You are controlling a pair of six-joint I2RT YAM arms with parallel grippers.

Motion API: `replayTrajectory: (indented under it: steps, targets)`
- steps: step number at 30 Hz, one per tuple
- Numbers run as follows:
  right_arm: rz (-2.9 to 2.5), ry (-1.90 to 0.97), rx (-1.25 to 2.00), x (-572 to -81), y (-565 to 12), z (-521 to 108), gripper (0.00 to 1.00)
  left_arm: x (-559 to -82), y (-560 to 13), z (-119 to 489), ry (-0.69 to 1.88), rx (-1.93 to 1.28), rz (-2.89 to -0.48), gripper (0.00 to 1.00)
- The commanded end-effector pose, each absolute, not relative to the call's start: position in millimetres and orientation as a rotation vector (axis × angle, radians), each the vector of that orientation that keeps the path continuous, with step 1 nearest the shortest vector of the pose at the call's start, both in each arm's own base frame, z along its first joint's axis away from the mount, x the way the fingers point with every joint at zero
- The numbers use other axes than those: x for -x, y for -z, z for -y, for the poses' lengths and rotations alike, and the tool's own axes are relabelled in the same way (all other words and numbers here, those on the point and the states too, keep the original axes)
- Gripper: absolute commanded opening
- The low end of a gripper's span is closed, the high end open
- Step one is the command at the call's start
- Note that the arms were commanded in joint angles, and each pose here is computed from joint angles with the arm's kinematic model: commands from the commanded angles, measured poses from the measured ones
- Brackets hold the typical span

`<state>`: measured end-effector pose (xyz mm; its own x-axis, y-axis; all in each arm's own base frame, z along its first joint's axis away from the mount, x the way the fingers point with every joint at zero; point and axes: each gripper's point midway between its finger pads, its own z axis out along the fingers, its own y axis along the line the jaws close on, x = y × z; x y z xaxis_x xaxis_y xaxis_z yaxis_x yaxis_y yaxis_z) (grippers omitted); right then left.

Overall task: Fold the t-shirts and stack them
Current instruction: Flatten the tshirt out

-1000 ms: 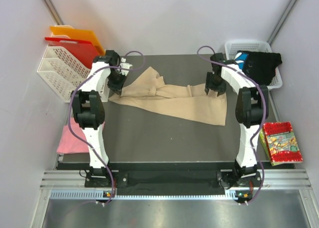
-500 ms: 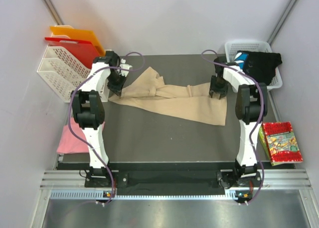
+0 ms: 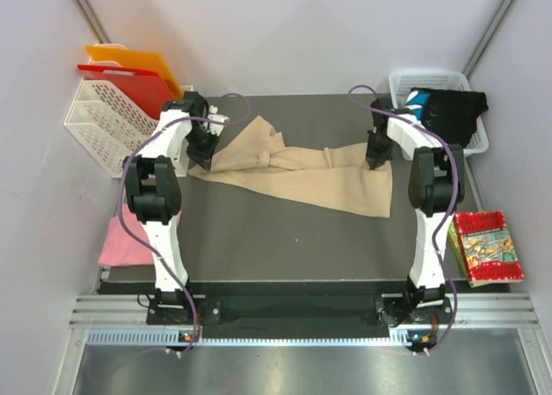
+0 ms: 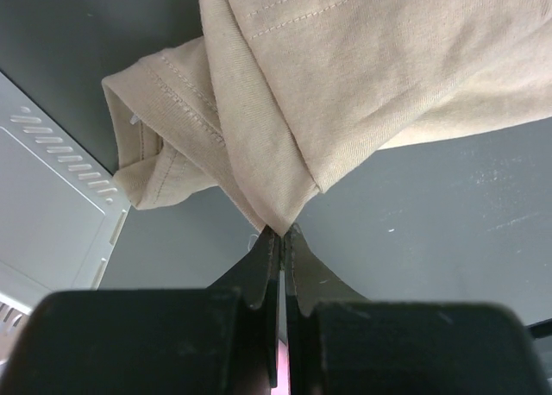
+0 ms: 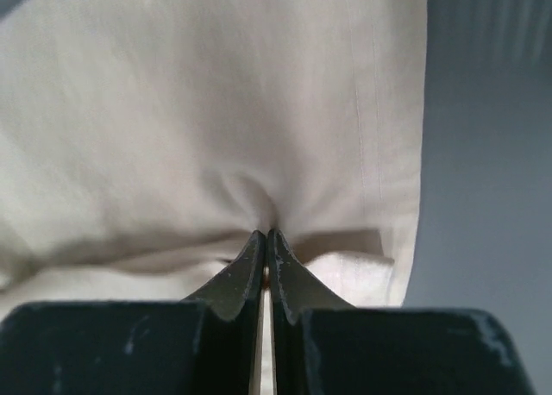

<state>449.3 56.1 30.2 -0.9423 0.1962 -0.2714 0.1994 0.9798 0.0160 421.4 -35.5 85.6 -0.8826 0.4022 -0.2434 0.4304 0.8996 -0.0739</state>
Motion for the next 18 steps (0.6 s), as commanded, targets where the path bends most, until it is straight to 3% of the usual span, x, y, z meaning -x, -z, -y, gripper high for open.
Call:
replayTrajectory:
  steps: [1,8,10,11,12,14,15,18]
  targets:
    - [-2.704,-0.066,-0.278,-441,-101,-61,0.0,-422,-101,36,0.196,-0.607,-2.804,0.0]
    - [-2.795,-0.079,-0.194,-346,-103,-70,0.01,-424,-96,36,0.202,-0.608,-2.809,0.0]
    - [-2.808,-0.077,-0.179,-320,-106,-70,0.09,-424,-96,37,0.204,-0.608,-2.806,0.0]
    - [-2.873,-0.091,-0.175,-297,-90,-70,0.15,-424,-95,38,0.213,-0.611,-2.806,0.0]
    - [-2.895,-0.083,-0.174,-285,-85,-69,0.3,-425,-95,37,0.212,-0.607,-2.806,0.0]
    - [-2.955,-0.156,-0.178,-259,-72,-75,0.43,-428,-96,38,0.213,-0.604,-2.8,0.0]
    - [-2.966,-0.144,-0.184,-255,-69,-73,0.6,-428,-97,38,0.217,-0.605,-2.798,0.0]
    - [-2.943,-0.044,-0.213,-272,-70,-62,0.77,-429,-100,40,0.228,-0.605,-2.796,0.0]
